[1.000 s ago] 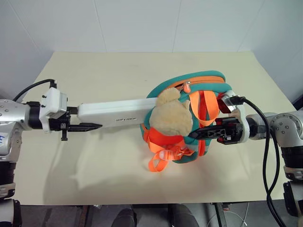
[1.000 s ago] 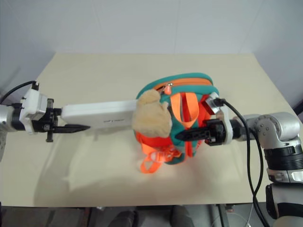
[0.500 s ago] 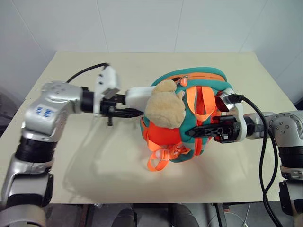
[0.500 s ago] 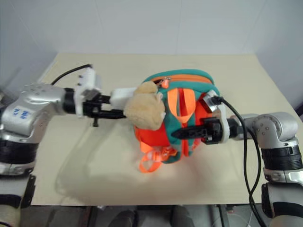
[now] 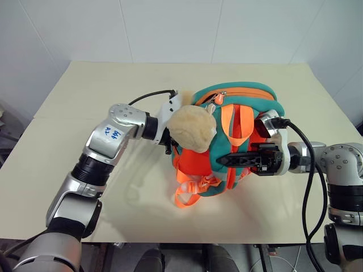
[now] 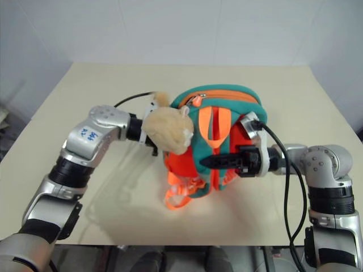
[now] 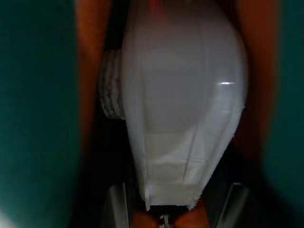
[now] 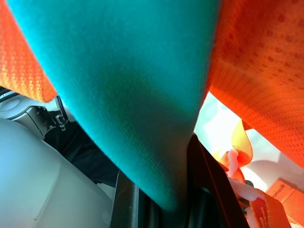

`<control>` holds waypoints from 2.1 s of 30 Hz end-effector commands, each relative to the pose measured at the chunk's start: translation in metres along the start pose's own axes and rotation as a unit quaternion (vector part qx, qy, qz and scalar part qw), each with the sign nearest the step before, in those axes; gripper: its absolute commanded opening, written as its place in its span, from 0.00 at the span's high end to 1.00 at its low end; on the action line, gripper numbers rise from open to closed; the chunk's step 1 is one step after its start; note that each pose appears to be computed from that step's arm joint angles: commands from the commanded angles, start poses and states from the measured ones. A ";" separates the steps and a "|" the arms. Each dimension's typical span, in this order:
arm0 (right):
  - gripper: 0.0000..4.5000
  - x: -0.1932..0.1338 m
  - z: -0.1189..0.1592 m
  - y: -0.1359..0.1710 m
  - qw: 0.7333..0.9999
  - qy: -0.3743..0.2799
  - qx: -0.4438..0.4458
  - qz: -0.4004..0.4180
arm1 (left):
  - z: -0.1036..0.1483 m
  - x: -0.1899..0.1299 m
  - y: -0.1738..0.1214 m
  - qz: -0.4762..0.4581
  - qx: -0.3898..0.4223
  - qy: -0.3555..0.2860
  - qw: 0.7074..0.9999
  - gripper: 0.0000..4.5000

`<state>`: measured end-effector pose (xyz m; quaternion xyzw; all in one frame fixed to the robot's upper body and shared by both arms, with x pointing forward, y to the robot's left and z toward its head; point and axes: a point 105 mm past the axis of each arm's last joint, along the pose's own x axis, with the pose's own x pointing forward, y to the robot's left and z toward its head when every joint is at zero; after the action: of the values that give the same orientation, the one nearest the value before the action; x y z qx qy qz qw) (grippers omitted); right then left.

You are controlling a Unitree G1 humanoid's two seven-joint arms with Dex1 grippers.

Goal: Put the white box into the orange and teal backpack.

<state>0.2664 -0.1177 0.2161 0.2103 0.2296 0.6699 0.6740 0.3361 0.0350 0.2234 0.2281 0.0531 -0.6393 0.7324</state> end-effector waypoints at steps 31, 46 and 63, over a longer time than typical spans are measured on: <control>0.88 0.007 0.001 -0.006 1.000 -0.003 -0.012 0.018 | 0.065 -0.104 -0.072 -0.058 0.065 -0.166 0.982 0.00; 0.88 0.007 0.002 -0.007 1.000 -0.010 -0.017 0.017 | 0.054 -0.070 -0.058 -0.026 0.106 -0.133 0.985 0.27; 0.88 0.006 0.001 -0.007 1.000 -0.014 -0.016 0.011 | 0.064 -0.120 -0.043 -0.003 0.074 -0.149 0.986 0.72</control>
<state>0.2756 -0.1102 0.2044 0.2141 0.2250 0.6705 0.6738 0.2631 0.1014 0.2934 0.1796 -0.0778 -0.6828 0.7039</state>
